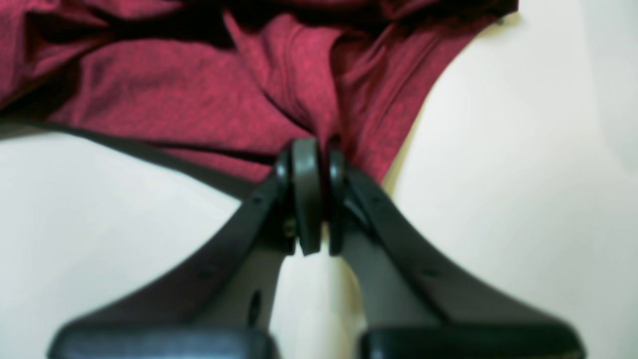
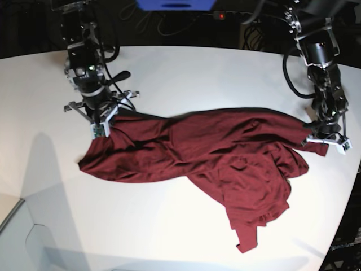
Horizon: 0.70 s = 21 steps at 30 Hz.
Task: Layout the t-shirt on the table in an organized manner, then fold the t-shirt properly
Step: 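Reach the left gripper to the shirt's opposite end and grasp it, then regrasp the shirt fabric with the right gripper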
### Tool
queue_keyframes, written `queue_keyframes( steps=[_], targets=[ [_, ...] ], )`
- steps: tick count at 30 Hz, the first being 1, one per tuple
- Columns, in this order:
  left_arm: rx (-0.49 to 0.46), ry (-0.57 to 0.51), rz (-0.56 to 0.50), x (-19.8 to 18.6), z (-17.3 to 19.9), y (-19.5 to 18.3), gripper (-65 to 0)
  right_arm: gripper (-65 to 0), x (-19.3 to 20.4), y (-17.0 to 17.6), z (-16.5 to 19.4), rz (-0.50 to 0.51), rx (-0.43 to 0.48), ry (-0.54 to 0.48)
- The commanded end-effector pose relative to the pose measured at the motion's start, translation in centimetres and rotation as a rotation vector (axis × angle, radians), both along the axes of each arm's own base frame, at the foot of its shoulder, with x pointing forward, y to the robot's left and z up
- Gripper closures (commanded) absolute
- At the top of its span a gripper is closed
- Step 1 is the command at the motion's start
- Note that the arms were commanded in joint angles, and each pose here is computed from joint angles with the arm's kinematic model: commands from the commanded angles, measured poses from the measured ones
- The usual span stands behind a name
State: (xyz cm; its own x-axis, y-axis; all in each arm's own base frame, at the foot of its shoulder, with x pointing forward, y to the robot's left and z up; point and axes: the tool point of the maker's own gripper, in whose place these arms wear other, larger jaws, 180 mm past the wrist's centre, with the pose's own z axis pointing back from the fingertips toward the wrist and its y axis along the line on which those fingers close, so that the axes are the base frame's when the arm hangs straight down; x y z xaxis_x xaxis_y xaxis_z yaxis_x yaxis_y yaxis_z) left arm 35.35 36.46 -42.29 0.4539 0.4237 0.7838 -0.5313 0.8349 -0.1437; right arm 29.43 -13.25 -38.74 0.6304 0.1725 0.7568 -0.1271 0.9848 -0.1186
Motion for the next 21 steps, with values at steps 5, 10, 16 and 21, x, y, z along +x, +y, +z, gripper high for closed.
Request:
queue_keyframes(
  steps=[5,10,16,21],
  targets=[
    [-0.045,-0.157,0.015,-0.2,5.8,0.4,-0.2,0.0,0.6,-0.3,0.0,-0.002,-0.006,-0.016],
    [-0.145,-0.271,0.016,-3.2,12.3,0.6,-0.2,0.0,0.0,-0.6,-2.0,-0.009,-0.012,0.034],
    [-0.130,-0.326,0.032,-8.3,16.6,1.8,-0.2,0.0,-0.2,-0.8,-2.5,-0.012,-0.014,0.047],
    [-0.114,-0.352,0.107,-12.9,18.1,4.3,-0.2,0.0,-0.2,-0.9,-2.5,-0.012,-0.017,0.049]
  ],
)
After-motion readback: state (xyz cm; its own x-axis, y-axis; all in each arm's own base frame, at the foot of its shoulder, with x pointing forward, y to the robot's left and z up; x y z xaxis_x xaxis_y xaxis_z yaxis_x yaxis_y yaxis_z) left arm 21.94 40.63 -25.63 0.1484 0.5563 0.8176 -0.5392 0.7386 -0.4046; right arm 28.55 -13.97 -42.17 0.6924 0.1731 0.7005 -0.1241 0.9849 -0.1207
